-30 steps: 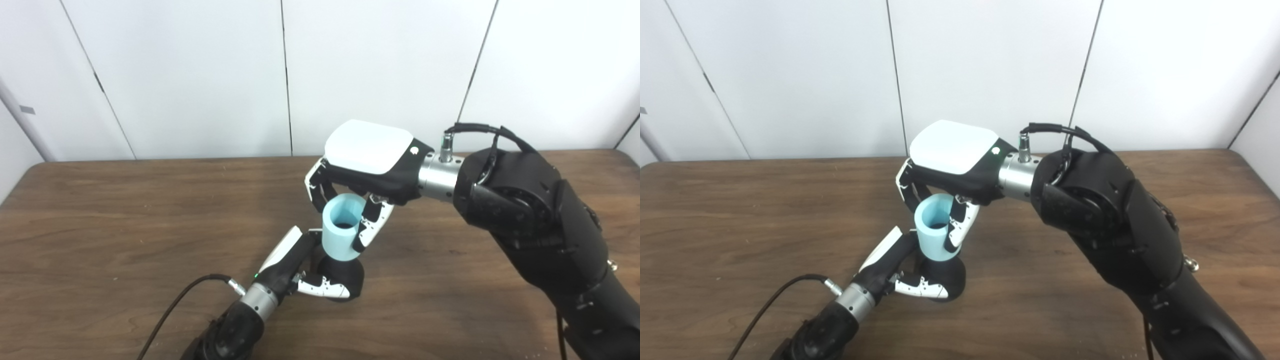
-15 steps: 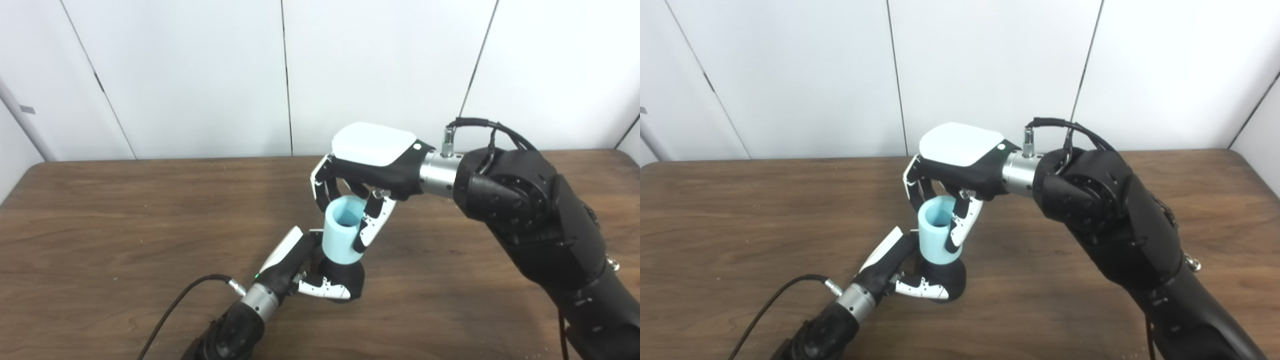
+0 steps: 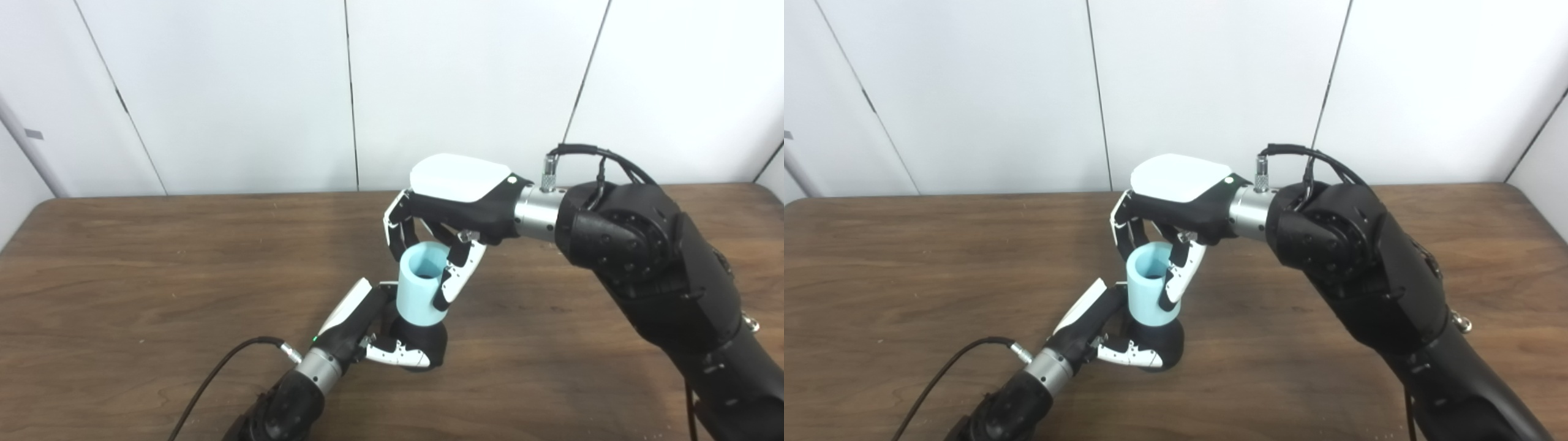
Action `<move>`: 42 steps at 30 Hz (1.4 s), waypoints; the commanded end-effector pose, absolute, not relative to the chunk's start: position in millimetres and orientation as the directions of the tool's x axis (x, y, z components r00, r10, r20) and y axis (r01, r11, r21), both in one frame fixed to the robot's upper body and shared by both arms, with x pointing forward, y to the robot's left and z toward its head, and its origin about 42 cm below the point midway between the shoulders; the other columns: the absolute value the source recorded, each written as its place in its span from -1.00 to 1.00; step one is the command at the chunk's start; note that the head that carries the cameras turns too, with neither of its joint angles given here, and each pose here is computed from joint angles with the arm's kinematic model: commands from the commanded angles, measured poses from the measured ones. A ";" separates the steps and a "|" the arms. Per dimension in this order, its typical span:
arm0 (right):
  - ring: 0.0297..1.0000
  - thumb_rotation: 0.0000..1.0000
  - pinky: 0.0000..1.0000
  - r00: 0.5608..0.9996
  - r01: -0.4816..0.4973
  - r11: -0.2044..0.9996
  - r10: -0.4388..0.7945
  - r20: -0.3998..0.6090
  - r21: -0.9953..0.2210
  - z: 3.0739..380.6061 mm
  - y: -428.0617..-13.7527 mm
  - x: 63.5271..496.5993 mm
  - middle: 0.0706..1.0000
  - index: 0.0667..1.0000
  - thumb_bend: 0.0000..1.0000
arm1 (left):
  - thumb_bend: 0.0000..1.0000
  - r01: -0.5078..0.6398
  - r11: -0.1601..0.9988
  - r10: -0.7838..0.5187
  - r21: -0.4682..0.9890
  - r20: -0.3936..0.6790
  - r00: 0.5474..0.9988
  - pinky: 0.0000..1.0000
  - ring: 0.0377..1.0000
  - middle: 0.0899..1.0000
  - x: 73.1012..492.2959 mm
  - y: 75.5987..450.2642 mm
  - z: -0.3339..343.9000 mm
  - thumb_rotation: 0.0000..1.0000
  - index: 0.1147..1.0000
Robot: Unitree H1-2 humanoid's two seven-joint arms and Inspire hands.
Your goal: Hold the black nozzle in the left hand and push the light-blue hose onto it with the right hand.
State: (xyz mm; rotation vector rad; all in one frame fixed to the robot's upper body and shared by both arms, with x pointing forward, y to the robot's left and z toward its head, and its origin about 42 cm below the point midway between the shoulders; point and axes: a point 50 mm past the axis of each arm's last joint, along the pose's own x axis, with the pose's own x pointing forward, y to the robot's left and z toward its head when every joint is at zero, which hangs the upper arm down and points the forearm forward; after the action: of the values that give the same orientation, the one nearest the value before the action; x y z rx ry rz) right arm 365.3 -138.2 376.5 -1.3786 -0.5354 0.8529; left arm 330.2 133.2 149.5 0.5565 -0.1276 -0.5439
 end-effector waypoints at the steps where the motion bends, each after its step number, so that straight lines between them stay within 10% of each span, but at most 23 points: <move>1: -0.33 -0.86 -0.53 0.598 -0.166 -0.020 0.793 -0.117 -0.986 389.9 -142.6 354.4 0.00 -0.09 0.05 | 0.05 0.487 0.688 -0.536 0.538 -0.077 0.841 0.92 0.79 0.51 327.0 134.6 142.1 -0.85 -0.17; 2: 0.09 -0.54 -0.15 0.594 -0.162 -0.013 0.797 -0.108 -0.987 392.0 -142.1 350.8 0.33 0.29 0.54 | 0.05 0.488 0.687 -0.535 0.539 -0.079 0.841 0.92 0.79 0.51 327.1 134.7 141.6 -0.85 -0.17; 4: 0.51 -0.28 0.38 0.584 -0.126 -0.006 0.808 -0.080 -0.992 394.2 -142.5 344.0 0.61 0.55 0.85 | 0.05 0.488 0.687 -0.534 0.539 -0.081 0.841 0.92 0.79 0.51 327.2 134.7 141.5 -0.85 -0.17; 8: 0.96 0.03 0.96 0.544 0.063 -0.015 0.839 0.022 -0.998 395.3 -146.1 340.4 0.96 0.77 1.00 | 0.05 0.488 0.692 -0.530 0.532 -0.084 0.844 0.95 0.80 0.52 327.8 134.5 142.1 -0.85 -0.17; 29: 1.00 0.37 1.00 0.436 0.268 0.132 0.867 0.243 -0.954 378.0 -169.1 338.6 1.00 1.00 1.00 | 0.05 0.491 0.672 -0.539 0.554 -0.088 0.838 0.95 0.79 0.54 326.8 134.8 144.3 -0.85 -0.17; 42: 1.00 0.32 1.00 0.347 0.199 0.170 0.909 0.231 -0.965 360.7 -187.1 337.4 1.00 1.00 1.00 | 0.05 0.501 0.677 -0.547 0.539 -0.087 0.833 0.96 0.80 0.53 326.9 134.1 144.5 -0.85 -0.16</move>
State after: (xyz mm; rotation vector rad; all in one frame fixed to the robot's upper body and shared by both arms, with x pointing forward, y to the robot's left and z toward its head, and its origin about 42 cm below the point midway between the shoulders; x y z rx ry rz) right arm 337.0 -182.6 350.2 -1.3355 -1.0801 0.7166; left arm 329.3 133.3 150.0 0.5764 -0.1253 -0.5629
